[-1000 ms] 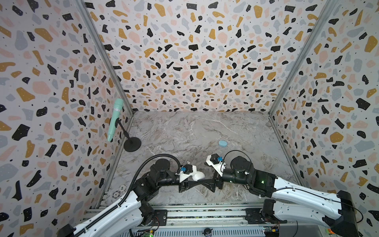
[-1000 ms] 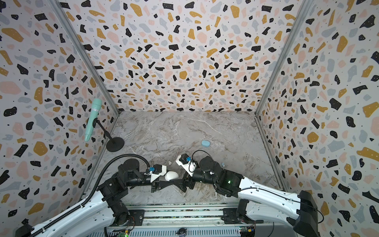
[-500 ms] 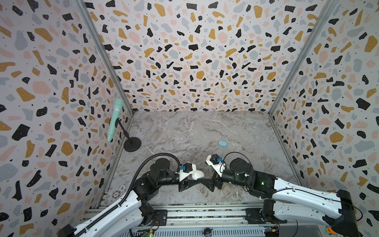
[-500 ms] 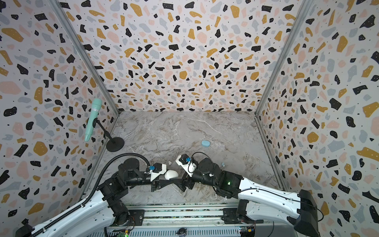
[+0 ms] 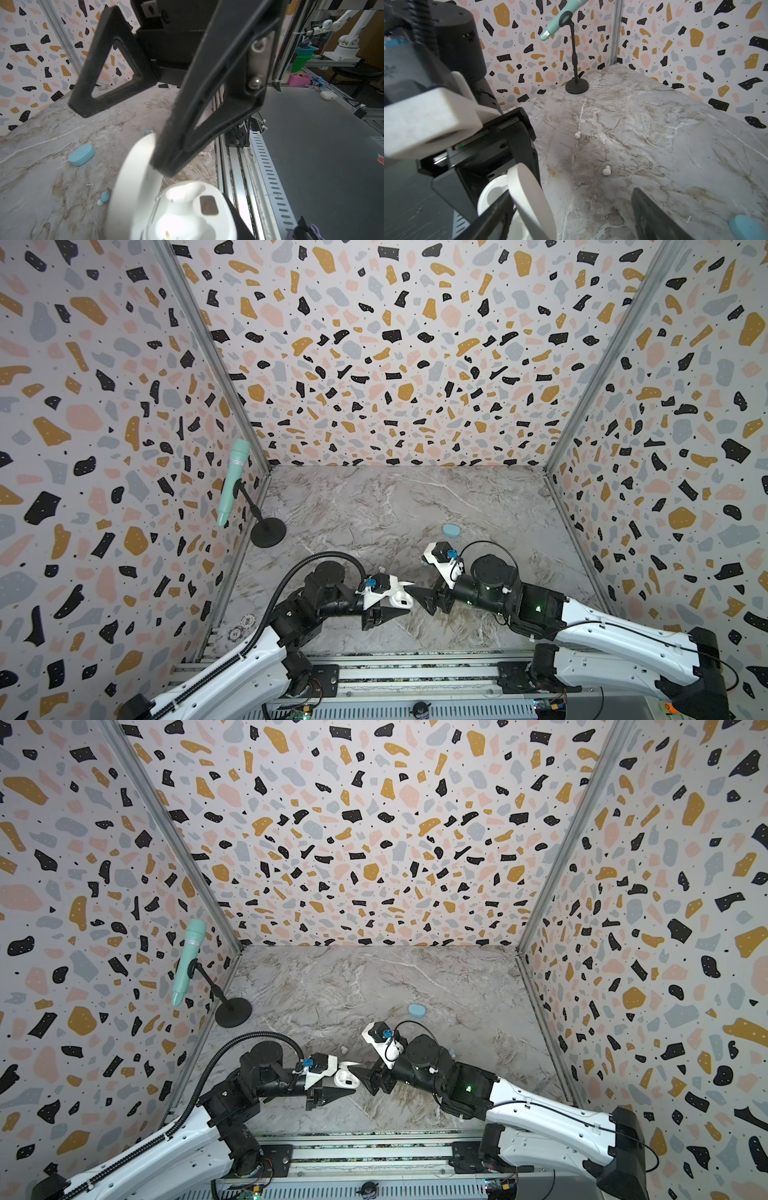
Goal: Insert wireless bluetooth earbuds into charging case
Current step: Open the charging case.
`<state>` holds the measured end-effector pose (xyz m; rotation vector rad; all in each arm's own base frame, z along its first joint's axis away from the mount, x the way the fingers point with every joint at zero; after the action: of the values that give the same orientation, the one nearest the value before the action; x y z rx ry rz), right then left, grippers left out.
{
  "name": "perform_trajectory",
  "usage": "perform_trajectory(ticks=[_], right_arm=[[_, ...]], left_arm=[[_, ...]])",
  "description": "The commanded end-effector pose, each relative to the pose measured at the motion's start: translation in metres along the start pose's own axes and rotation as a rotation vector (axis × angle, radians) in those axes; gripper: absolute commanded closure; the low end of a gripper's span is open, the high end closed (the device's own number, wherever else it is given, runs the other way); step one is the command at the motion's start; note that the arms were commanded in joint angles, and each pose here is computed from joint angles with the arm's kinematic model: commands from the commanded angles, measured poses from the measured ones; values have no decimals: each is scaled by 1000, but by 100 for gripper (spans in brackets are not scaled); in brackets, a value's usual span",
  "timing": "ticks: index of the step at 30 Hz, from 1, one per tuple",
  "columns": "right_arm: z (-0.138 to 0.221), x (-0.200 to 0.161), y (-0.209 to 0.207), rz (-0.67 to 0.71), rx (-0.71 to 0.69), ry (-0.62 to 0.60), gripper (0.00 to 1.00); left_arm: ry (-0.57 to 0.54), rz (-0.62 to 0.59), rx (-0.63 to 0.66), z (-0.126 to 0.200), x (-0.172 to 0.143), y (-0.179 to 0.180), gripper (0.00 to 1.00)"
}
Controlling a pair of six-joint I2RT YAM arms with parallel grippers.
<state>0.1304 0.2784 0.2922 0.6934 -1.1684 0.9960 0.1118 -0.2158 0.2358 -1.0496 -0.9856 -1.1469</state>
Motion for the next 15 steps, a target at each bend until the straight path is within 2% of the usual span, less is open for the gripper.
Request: perform_trajectory(ticks=[1,6,12,15], right_arm=[[4,13,3,19,27,-13,22],[4,11,15,46,130,-12,35],[-2,7,19,61,159,13,59],[-4,6,19,64,164,17,65]], left_arm=[[-36,-43,-27,1,7,-5,100],[-38,-46,-23,2,8,-5,100],[-36,-46,-32,1,7,-5,100],[-33,-41,-40,1,7,-6,100]])
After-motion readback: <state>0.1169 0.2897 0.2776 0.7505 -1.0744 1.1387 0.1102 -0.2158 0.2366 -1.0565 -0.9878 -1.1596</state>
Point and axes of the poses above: each gripper's point midway between its finger pads, its own z axis back along the fingers, its own y axis along the line the jaws close on, x = y × z, the point moved 5 cm from there along z, back along the fingers, and after that the axes turned 8 degrees about z, right-handed, at the moved point
